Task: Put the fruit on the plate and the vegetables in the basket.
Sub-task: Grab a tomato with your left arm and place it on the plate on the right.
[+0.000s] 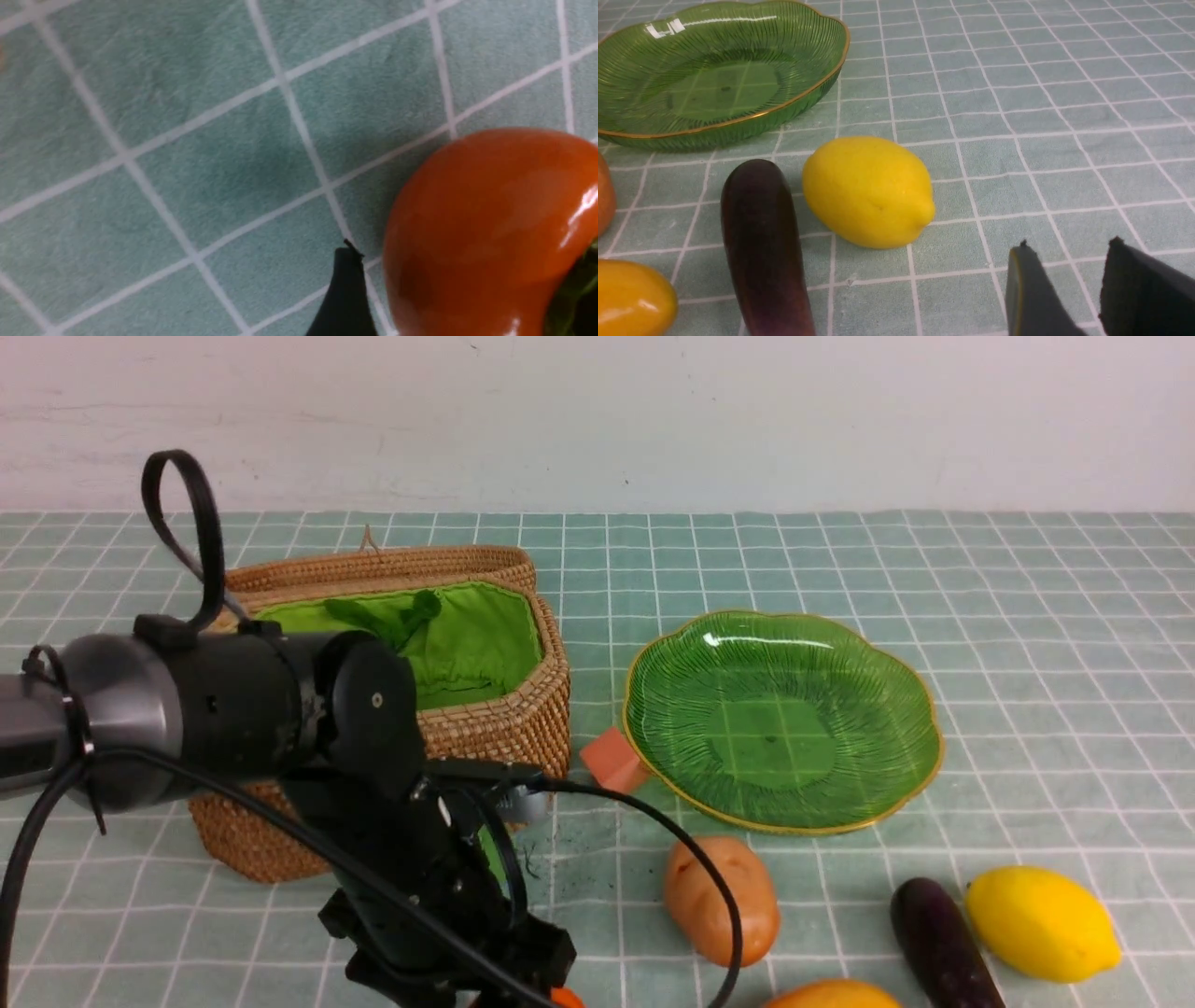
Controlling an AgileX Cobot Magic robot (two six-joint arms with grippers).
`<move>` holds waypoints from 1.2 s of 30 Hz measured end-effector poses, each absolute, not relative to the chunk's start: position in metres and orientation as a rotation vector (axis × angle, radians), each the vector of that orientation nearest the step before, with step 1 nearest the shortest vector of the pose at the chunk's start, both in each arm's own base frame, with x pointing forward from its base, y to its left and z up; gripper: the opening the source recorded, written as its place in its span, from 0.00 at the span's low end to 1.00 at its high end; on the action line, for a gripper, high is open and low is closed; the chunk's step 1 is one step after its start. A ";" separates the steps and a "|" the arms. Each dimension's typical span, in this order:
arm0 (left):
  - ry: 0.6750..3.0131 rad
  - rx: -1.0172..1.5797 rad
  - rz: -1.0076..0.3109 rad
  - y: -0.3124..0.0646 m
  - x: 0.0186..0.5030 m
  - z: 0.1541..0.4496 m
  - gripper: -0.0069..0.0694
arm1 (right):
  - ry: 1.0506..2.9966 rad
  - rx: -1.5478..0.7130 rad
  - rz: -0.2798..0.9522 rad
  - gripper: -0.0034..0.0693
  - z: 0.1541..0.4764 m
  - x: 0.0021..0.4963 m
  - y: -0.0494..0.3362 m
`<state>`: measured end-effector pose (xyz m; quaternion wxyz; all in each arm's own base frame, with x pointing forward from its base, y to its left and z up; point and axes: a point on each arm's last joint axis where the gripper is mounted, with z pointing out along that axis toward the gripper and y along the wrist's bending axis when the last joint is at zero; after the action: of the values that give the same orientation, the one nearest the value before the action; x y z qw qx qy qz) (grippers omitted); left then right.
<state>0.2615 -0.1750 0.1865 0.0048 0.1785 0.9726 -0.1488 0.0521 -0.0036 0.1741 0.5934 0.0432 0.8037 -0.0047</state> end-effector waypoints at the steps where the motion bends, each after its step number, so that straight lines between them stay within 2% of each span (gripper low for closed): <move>1: 3.049 0.561 -0.471 -0.176 0.262 0.186 0.82 | 1.868 0.100 -0.011 0.38 0.174 0.052 -0.004; 5: 3.098 0.534 -0.565 -0.183 0.262 0.177 0.78 | 1.868 0.100 -0.011 0.38 0.174 0.052 -0.004; 9: 3.113 0.517 -0.599 -0.185 0.262 0.175 0.72 | 1.868 0.100 -0.011 0.38 0.174 0.052 -0.004; 20: 3.091 0.618 -0.603 -0.186 0.266 0.181 0.72 | 1.868 0.100 -0.011 0.38 0.174 0.052 -0.004; 22: 3.068 0.690 -0.572 -0.187 0.272 0.190 0.72 | 1.868 0.100 -0.011 0.38 0.174 0.052 -0.004; 25: 2.964 0.725 -0.602 -0.196 0.288 0.219 0.72 | 1.868 0.100 -0.011 0.38 0.174 0.052 -0.004; 31: 2.615 0.742 -0.656 -0.218 0.327 0.299 0.72 | 1.868 0.100 -0.011 0.38 0.174 0.052 -0.004; 34: 2.494 0.733 -0.655 -0.229 0.349 0.320 0.72 | 1.868 0.100 -0.011 0.38 0.174 0.052 -0.004; 36: 2.451 0.726 -0.654 -0.238 0.367 0.320 0.72 | 1.868 0.100 -0.011 0.38 0.174 0.052 -0.004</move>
<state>0.3670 -0.2381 0.3201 0.2489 0.2665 0.8997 -0.2399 0.0521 -0.0036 0.1741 0.5934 0.0432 0.8037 -0.0047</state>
